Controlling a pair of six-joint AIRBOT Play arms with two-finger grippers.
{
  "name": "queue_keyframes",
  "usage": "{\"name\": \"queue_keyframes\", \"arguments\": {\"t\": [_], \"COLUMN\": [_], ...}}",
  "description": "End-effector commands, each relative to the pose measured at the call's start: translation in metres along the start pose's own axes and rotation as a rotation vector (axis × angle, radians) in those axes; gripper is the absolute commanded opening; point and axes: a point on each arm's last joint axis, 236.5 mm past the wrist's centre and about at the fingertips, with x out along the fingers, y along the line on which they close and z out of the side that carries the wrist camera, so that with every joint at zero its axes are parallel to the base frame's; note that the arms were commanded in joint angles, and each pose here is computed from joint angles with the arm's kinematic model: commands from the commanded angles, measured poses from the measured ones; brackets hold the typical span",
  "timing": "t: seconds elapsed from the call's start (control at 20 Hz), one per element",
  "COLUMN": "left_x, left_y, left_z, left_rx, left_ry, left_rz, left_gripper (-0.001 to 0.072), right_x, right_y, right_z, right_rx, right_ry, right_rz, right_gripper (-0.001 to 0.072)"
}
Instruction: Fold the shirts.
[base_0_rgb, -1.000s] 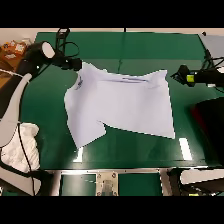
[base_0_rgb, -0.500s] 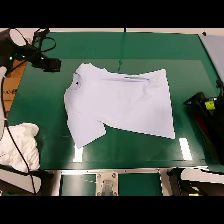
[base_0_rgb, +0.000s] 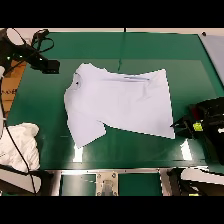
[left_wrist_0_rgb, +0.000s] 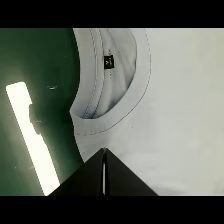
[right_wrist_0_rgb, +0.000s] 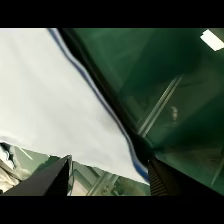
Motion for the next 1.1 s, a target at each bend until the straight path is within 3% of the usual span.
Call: {"name": "queue_keyframes", "arguments": {"t": [0.0, 0.05, 0.1, 0.15, 0.3, 0.55, 0.9, 1.0, 1.05], "left_x": [-0.001, -0.003, -0.004, -0.007, -0.018, -0.028, 0.01, 0.031, 0.042], "left_y": [-0.003, -0.002, -0.004, -0.005, -0.008, -0.023, -0.059, -0.064, -0.068], "left_z": [-0.005, -0.006, -0.006, -0.008, -0.02, -0.052, -0.166, -0.193, -0.205], "left_rx": [0.001, 0.002, 0.002, -0.001, 0.002, -0.092, -0.336, -0.394, -0.427], "left_ry": [0.023, 0.025, 0.026, 0.03, 0.07, 0.138, 0.368, 0.413, 0.424], "left_rz": [-0.008, -0.007, -0.009, -0.01, -0.009, -0.038, -0.153, -0.174, -0.19], "left_gripper": [0.0024, 0.0024, 0.0024, 0.0024, 0.0023, 0.0023, 0.003, 0.0505, 0.0516], "right_x": [0.02, 0.021, 0.021, 0.018, -0.013, -0.082, -0.061, -0.058, -0.056], "right_y": [0.0, 0.003, 0.006, 0.009, 0.019, 0.018, 0.044, 0.052, 0.055], "right_z": [-0.012, -0.009, -0.004, 0.003, 0.03, 0.091, 0.092, 0.092, 0.091], "right_rx": [-0.043, -0.072, -0.101, -0.122, -0.152, -0.049, -0.122, -0.136, -0.146], "right_ry": [0.065, 0.059, 0.041, 0.021, -0.061, -0.336, -0.329, -0.33, -0.325], "right_rz": [-0.05, -0.06, -0.068, -0.075, -0.082, -0.093, -0.054, -0.045, -0.048], "right_gripper": [0.0547, 0.0385, 0.0117, 0.0017, 0.0016, 0.0016, 0.0016, 0.0016, 0.0016]}}
